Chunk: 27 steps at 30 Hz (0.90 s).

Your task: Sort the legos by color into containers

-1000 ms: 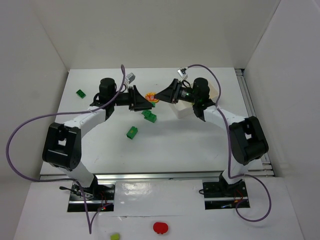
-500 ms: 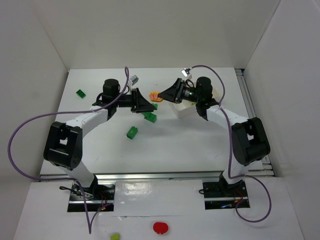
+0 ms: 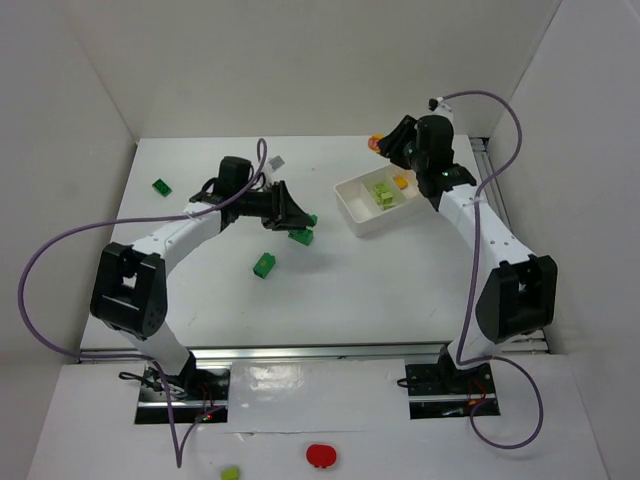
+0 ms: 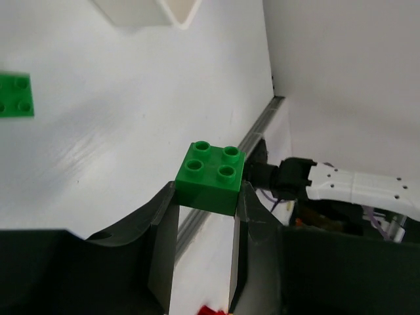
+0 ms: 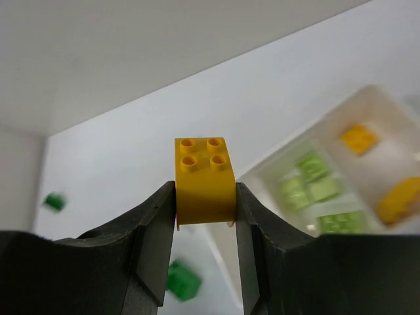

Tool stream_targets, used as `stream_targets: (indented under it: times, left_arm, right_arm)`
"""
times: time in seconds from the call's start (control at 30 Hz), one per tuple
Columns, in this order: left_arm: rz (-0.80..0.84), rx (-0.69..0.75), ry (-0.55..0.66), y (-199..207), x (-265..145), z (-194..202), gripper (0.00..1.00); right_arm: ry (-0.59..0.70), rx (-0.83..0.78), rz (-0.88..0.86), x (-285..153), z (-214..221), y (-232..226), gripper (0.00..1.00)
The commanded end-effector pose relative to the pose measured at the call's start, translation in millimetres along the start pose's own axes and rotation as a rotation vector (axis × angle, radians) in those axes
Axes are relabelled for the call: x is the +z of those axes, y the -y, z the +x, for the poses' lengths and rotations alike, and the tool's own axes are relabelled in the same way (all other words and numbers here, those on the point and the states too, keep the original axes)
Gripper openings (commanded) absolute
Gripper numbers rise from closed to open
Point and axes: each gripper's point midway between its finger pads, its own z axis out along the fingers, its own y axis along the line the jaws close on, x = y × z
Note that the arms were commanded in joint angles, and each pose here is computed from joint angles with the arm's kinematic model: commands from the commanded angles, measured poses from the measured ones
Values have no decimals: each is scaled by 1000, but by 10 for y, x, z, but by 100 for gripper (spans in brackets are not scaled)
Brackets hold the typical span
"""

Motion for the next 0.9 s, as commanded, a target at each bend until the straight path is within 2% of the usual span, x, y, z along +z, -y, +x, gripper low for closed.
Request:
stream_targets:
  times: [0.0,0.07,0.27,0.3,0.4,0.43,0.47,0.63,0.7,0.77,0.8,0.87]
  left_arm:
    - [-149,112,34,169,82,-223,0]
    - [-210,132,40,192,218,-322,0]
    - [-260,139,-22,248,608,-349,0]
    - [-269,160,-16,272,728,-475,0]
    - [-339,170,-30,222,918,-526,0]
    - [-332,191,3,325,938,-677,0]
    - [-363,180,-17,189,1067,-650,0]
    - [-441,188,-2,41,1256,-748,0]
    - [-447,183,-10,3,1284,-744,4]
    - [-435,177,-7,28,1314,-767,34]
    - [-440,172,-13,-14,1337,-753,43]
    - [-429,172,-17,-4,1358,-756,60]
  right_arm:
    - [50,-211,469,-107,-187,829,12]
    - [43,-247,536,-55,-151,984,12]
    - [5,-258,589,88,-33,1346,13]
    - [-17,-263,600,141,49,1410,13]
    - [-38,-263,623,192,121,1531,13]
    - [-48,-265,628,213,158,1559,13]
    - [-48,-265,628,213,159,1560,13]
    - [-56,-260,651,321,222,1729,18]
    - [-54,-262,660,344,222,1750,32]
    - [-44,-256,664,364,142,1753,57]
    - [-46,-254,655,369,121,1721,77]
    - [-46,-254,655,364,100,1705,88]
